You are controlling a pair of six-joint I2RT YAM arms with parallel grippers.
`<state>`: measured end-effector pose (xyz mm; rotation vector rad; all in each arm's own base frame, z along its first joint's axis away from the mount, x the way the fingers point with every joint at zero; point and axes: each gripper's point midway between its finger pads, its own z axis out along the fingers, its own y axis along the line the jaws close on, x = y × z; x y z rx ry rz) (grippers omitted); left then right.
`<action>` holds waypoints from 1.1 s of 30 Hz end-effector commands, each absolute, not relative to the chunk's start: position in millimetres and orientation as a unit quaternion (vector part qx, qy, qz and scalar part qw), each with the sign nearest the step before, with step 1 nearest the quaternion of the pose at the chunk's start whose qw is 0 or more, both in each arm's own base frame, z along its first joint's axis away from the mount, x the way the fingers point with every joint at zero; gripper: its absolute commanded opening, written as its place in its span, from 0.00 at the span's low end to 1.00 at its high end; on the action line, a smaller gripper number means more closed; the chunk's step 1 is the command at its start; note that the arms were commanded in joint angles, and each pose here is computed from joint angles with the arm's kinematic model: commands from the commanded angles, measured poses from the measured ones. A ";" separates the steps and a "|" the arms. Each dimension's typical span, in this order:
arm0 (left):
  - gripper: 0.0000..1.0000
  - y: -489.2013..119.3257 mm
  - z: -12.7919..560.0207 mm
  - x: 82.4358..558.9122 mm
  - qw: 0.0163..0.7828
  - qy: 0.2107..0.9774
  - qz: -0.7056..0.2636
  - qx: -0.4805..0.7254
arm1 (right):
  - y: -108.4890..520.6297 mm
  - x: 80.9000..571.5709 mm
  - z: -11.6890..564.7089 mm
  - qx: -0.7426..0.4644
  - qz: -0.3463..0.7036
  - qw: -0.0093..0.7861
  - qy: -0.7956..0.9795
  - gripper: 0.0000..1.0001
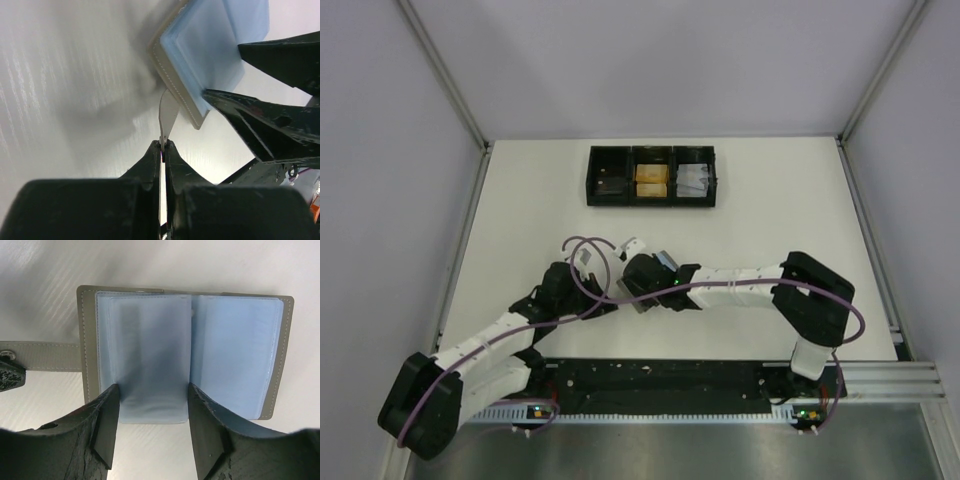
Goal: Take the credit cards out of the card holder
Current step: Remove the credit card from the card holder.
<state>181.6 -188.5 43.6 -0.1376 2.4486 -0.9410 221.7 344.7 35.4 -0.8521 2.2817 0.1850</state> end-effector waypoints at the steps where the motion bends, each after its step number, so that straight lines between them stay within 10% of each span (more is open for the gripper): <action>1: 0.00 -184.4 38.5 177.7 0.254 0.906 -0.337 -0.046 | 331.0 235.5 69.7 -0.309 0.060 0.376 0.871 0.50; 10: 0.00 -184.2 34.6 174.5 0.246 0.908 -0.336 -0.040 | 324.2 242.8 86.9 -0.287 0.088 0.378 0.876 0.73; 33: 0.00 -183.6 33.4 169.2 0.242 0.909 -0.338 -0.034 | 286.7 269.0 90.7 -0.245 0.026 0.395 0.885 0.76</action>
